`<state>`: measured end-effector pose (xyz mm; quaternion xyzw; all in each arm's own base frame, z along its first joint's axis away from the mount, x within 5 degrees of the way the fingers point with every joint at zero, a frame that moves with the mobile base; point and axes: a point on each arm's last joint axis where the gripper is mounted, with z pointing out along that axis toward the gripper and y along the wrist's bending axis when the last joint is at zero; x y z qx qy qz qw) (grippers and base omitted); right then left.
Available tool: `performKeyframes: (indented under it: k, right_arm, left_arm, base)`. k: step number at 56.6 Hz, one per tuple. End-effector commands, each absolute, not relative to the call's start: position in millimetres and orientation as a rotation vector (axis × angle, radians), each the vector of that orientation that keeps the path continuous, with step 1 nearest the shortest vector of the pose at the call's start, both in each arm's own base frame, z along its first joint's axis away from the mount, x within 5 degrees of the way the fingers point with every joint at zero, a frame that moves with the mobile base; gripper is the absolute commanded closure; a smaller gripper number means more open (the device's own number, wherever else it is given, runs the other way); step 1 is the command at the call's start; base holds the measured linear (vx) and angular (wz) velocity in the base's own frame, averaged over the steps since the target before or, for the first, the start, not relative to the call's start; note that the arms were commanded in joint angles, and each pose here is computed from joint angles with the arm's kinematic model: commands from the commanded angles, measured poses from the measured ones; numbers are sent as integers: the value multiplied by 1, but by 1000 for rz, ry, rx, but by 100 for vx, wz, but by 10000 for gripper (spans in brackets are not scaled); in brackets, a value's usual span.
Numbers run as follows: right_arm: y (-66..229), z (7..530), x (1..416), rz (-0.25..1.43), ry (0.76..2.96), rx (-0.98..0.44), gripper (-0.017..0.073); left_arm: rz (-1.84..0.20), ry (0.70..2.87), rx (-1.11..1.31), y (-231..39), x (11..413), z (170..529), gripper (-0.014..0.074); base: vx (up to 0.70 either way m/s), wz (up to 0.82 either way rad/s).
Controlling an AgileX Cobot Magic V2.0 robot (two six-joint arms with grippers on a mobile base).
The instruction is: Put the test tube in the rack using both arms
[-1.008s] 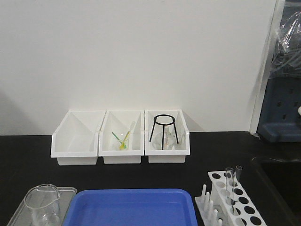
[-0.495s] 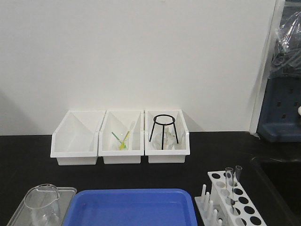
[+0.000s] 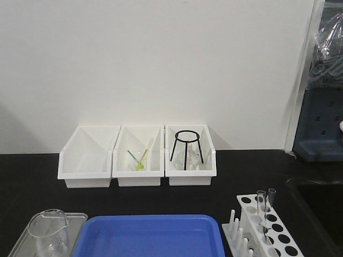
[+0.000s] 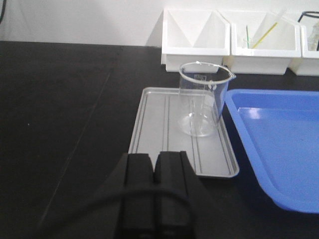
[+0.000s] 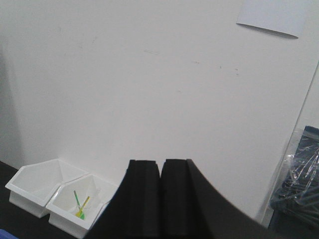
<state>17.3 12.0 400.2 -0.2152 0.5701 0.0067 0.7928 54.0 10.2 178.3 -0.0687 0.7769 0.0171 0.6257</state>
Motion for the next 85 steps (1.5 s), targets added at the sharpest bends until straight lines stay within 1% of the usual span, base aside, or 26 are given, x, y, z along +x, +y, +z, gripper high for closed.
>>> performKeyframes:
  k: [1,12,35,49,63,85]
  right_arm:
    - [10,414,15,-5,1150,-424,567]
    - [10,414,15,-5,1150,-424,567]
    - [10,414,15,-5,1150,-424,567]
    - [10,414,15,-5,1150,-424,567]
    - [10,414,15,-5,1150,-424,567]
    - [10,414,15,-5,1150,-424,567]
  left_arm:
    - [2,1687,-139,8,53,193,598]
    - [-10,1650,-125,7,54,196,598]
    - [-74,1441,-46,-1,54,216,598]
    - [-74,1459,-59,0,54,214,598]
    - [73,1460,73,0,54,214,598]
    - [-8,1495,5,-1,54,211,598]
  base:
    - [0,0]
    - [0,0]
    - [0,0]
    - [0,0]
    - [0,0]
    - [0,0]
